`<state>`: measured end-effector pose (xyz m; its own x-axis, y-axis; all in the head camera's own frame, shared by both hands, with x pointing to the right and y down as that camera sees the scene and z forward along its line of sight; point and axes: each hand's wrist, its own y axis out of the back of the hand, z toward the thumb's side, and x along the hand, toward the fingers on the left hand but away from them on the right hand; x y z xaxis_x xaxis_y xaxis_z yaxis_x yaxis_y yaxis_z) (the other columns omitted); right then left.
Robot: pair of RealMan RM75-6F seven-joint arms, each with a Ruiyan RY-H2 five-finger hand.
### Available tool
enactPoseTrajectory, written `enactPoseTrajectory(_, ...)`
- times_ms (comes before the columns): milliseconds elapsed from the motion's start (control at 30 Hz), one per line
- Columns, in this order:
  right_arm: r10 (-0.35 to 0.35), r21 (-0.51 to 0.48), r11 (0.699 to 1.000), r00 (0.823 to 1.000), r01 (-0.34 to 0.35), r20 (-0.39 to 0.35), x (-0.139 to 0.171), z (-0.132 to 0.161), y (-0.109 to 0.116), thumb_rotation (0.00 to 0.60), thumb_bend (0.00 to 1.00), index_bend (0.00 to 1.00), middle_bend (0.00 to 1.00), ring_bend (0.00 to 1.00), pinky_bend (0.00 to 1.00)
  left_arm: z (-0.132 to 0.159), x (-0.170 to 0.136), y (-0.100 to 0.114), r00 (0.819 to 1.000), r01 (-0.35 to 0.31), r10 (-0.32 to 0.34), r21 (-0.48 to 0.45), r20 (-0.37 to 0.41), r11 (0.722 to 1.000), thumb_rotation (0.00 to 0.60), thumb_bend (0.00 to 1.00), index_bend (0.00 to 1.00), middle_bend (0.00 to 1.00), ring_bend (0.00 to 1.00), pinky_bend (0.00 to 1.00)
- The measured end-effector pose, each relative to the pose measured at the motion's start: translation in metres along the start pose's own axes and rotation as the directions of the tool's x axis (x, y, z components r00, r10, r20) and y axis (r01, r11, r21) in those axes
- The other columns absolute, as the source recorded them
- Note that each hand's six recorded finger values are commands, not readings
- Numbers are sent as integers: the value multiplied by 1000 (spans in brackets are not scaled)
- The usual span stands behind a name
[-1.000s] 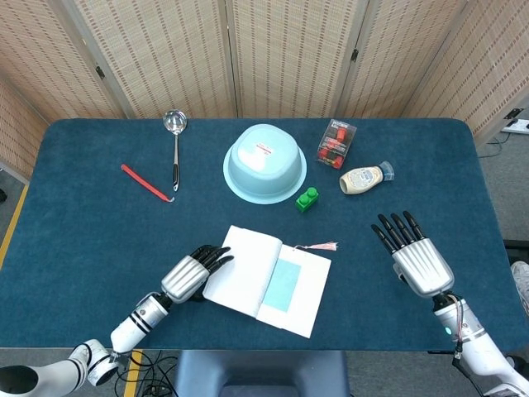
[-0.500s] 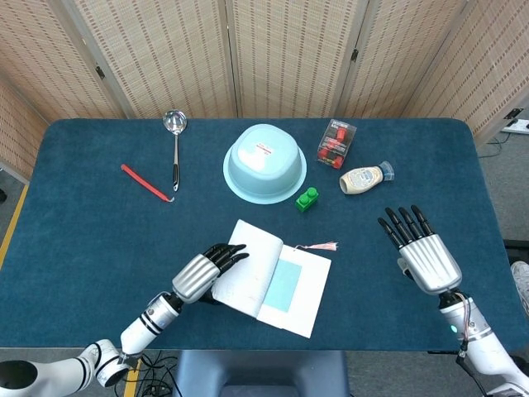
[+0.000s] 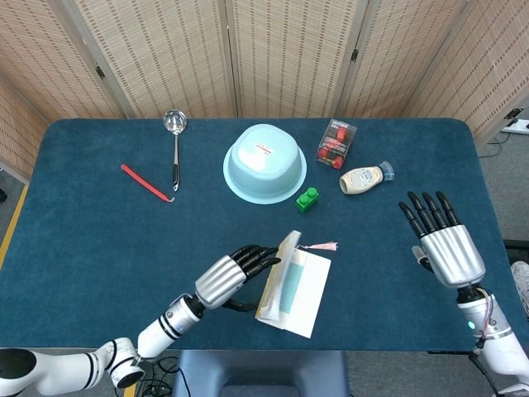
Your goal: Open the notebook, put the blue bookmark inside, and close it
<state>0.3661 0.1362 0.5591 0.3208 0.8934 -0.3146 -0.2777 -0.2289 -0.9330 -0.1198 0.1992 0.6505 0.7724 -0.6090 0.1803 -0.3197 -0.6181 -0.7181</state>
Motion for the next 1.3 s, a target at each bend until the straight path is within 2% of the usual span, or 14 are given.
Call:
enactPoseTrajectory(133, -5, -3, 1000, 1000, 5, 15, 4, -6, 4, 600, 217, 0, 0, 0, 0, 18, 9, -1, 999, 14, -14, -3, 36, 1000, 600, 161, 113, 76, 132, 172)
enactPoseTrajectory(333, 16, -13, 1000, 1000, -16, 18, 9, -8, 0, 600, 217, 0, 0, 0, 0, 32, 14, -17, 995, 79, -81, 25, 61, 997, 600, 161, 113, 76, 132, 172)
enactPoseTrajectory(500, 68, -19, 997, 998, -68, -3, 12, -3, -11, 600, 217, 0, 0, 0, 0, 26, 4, -33, 985, 163, -168, 98, 45, 982, 600, 161, 124, 76, 132, 172)
enactPoseTrajectory(633, 130, -15, 991, 991, -131, -45, 13, 7, -25, 600, 218, 0, 0, 0, 0, 9, -10, -34, 980, 197, -198, 118, -9, 973, 600, 161, 126, 76, 132, 172)
enactPoseTrajectory(933, 195, -7, 980, 963, -200, -184, -2, 54, -55, 600, 220, 0, 28, 0, 0, -28, -39, -8, 985, 138, -122, 128, -126, 982, 600, 161, 127, 76, 132, 172)
enactPoseTrajectory(1100, 199, -3, 978, 946, -207, -256, -18, 84, -68, 600, 110, 0, 28, 0, 0, -45, -56, 14, 982, 88, -62, 141, -179, 986, 600, 161, 127, 76, 132, 172)
enactPoseTrajectory(1300, 198, -8, 977, 922, -213, -334, -40, 126, -85, 600, 65, 0, 22, 0, 0, -60, -77, 38, 972, 37, -2, 144, -234, 989, 600, 161, 127, 76, 133, 172)
